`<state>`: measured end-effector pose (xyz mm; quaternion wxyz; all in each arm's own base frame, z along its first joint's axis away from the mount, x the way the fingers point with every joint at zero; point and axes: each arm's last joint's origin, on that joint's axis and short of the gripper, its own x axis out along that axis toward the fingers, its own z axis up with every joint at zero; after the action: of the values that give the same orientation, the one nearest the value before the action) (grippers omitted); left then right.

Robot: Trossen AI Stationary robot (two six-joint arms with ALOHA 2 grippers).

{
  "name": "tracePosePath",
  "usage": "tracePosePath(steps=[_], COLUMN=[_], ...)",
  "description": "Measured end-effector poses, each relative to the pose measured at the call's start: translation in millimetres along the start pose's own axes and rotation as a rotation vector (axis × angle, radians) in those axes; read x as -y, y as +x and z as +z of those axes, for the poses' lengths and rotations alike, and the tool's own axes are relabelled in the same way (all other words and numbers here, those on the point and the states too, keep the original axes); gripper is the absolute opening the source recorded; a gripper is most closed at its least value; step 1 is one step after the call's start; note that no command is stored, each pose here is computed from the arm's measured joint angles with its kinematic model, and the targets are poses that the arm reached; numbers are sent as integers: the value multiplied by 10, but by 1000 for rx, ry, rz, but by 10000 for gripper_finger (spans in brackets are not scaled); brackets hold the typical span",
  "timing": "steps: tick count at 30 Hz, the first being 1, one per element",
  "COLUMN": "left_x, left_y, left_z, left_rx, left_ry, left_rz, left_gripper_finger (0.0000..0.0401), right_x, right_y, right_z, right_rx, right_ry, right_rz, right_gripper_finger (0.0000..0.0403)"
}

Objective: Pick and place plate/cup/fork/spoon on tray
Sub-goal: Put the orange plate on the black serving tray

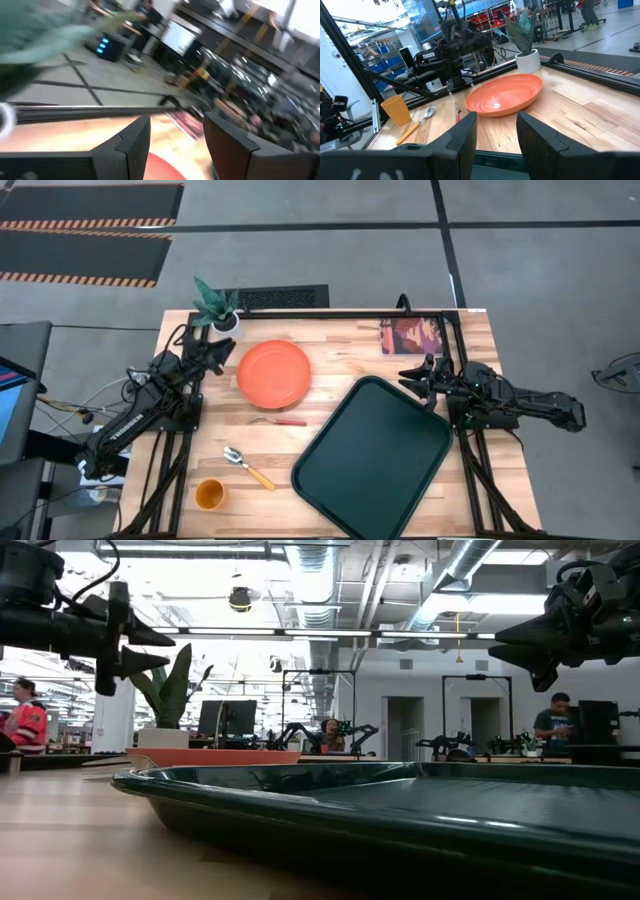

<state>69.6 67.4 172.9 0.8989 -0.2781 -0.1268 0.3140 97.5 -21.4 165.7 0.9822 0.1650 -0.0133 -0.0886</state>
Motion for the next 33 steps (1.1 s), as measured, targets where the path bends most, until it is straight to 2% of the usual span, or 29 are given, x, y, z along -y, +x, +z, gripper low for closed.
tracePosePath(steps=[4, 13, 17, 20, 23, 27, 31, 33], left_x=[-22, -53, -46, -24, 20, 102, 229, 303], left_y=[0, -2, -2, 0, 1, -1, -24, -51], left_z=[-3, -5, -10, -14, -20, -2, 90, 152], left_rx=[22, 56, 50, 14, -50, -87, -38, 3], left_ry=[-51, -82, -259, -428, -530, -587, -590, -578], left_rz=[54, 130, 105, 48, -35, -143, -303, -399], left_gripper_finger=[171, 171, 171, 171, 171, 171, 171, 171], right_x=[0, 1, 1, 1, 0, 0, 20, 25], right_y=[0, 0, 0, 0, 0, 0, -1, -1], right_z=[0, -1, 0, 1, 2, 2, 8, 14], right_rx=[0, 0, 0, 2, 2, 3, 19, 30], right_ry=[0, 0, 0, 0, 0, 0, -68, -55], right_rz=[0, 0, -1, 0, 0, 0, -59, -74], right_gripper_finger=[163, 163, 163, 163, 163, 163, 163, 163])
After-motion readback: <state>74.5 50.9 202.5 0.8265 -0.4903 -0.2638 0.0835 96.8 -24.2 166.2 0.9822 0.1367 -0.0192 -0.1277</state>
